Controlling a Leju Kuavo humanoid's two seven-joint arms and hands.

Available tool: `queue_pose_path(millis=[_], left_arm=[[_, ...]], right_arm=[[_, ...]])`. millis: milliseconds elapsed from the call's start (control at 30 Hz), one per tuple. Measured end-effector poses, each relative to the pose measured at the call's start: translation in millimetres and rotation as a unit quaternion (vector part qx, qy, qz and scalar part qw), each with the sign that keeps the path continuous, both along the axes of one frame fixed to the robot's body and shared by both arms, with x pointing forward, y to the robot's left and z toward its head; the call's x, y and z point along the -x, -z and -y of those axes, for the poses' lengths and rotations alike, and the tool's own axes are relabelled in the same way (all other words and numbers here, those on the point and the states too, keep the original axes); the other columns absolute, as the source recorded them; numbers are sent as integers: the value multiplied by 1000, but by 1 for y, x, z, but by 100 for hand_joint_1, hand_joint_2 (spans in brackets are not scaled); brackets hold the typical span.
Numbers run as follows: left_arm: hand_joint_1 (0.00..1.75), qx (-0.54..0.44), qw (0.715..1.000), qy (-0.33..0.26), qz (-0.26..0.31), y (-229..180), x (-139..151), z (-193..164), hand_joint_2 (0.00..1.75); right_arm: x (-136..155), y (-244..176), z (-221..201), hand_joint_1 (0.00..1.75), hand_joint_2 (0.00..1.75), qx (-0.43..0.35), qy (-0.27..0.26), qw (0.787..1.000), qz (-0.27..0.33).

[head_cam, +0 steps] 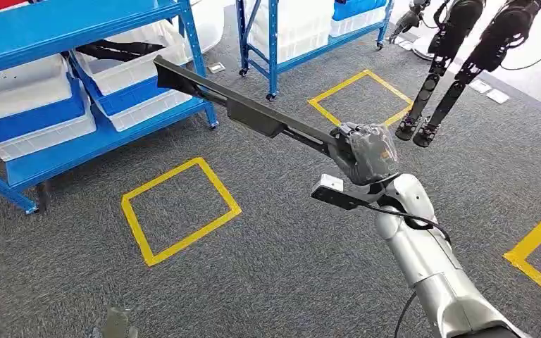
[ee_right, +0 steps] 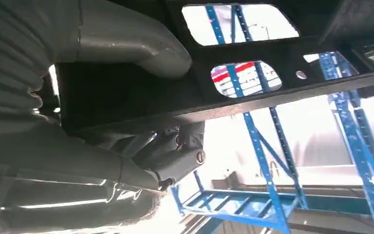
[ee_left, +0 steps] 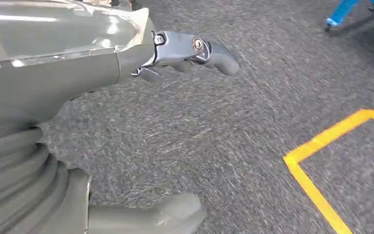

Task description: Take the parts from the cabinet and place them on the table.

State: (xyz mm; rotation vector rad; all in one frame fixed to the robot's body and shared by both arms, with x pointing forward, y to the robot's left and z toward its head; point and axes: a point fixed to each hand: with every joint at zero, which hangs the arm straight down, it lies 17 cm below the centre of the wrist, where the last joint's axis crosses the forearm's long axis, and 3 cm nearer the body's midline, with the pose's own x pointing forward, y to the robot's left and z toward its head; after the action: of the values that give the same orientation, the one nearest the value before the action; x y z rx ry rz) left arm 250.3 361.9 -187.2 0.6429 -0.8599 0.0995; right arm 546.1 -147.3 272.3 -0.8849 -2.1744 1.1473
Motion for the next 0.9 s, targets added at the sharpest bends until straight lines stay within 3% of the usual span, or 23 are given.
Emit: queue_pose_path(millis=[900], left_arm=[[0,-4,1000,1,3,-2,-4,-4,175]], right_arm=[[2,-2,2,175,175,-3,3,1000,5]])
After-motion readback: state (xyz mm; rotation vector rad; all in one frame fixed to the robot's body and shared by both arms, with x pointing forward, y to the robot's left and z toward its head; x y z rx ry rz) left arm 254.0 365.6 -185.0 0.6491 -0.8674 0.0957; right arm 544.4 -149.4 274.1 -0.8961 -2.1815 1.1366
